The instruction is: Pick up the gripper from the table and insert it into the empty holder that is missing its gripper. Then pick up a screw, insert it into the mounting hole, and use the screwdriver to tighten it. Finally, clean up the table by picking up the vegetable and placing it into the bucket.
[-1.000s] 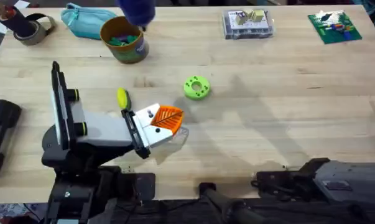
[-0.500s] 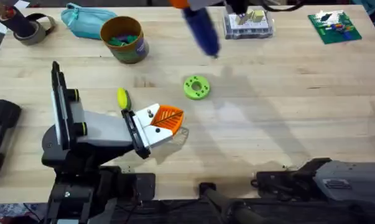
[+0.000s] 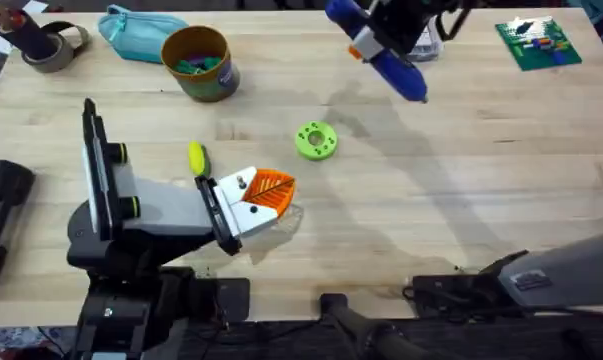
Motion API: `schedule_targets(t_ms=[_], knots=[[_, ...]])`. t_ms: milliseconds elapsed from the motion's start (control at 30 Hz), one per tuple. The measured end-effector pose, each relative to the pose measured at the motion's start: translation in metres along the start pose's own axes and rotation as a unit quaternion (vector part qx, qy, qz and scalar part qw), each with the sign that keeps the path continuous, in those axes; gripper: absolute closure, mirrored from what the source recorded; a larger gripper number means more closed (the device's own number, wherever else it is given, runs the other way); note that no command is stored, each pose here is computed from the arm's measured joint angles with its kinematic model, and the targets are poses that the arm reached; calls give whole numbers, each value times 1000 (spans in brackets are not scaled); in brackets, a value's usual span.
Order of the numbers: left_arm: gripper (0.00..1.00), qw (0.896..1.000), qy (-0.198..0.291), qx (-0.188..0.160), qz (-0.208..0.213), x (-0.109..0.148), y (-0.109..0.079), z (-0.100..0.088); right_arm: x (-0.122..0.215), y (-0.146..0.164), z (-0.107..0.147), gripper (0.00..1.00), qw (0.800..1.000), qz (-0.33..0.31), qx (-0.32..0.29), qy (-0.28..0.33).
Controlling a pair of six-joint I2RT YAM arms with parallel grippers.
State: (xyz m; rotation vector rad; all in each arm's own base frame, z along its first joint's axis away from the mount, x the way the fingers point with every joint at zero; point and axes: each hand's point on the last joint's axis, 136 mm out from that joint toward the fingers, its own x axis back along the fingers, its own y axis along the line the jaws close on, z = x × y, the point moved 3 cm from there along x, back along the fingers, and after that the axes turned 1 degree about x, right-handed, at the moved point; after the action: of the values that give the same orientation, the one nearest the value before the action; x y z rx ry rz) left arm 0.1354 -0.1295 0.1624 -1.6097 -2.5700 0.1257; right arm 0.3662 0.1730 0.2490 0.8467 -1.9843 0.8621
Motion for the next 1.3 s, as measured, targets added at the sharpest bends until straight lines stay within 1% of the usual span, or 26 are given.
schedule_targets(t_ms=[67, 233, 300, 400, 600, 733, 867, 900, 1200, 1300], knots=[[989, 1000, 0, 0, 0, 0, 0, 0, -18, -12, 13, 957, 999, 12, 3, 36], [989, 1000, 0, 0, 0, 0, 0, 0, -50, -34, 45, 959, 993, 31, 28, 113], [989, 1000, 0, 0, 0, 0, 0, 0, -61, -39, 55, 960, 990, 32, 34, 135], [989, 1000, 0, 0, 0, 0, 0, 0, -72, -42, 63, 960, 986, 27, 53, 155], [989, 1000, 0, 0, 0, 0, 0, 0, -96, -39, 71, 961, 983, 30, 98, 154], [989, 1000, 0, 0, 0, 0, 0, 0, -114, -21, 96, 963, 976, 4, 124, 178], [989, 1000, 0, 0, 0, 0, 0, 0, -126, -11, 111, 964, 973, -7, 139, 187], [989, 1000, 0, 0, 0, 0, 0, 0, -129, -8, 116, 965, 969, -14, 152, 192], [993, 1000, 0, 0, -5, 0, 1, 0, -131, -7, 116, 965, 967, -20, 171, 187], [992, 1000, 0, 0, -6, 0, 2, 0, -137, -5, 118, 965, 966, -25, 171, 190]])
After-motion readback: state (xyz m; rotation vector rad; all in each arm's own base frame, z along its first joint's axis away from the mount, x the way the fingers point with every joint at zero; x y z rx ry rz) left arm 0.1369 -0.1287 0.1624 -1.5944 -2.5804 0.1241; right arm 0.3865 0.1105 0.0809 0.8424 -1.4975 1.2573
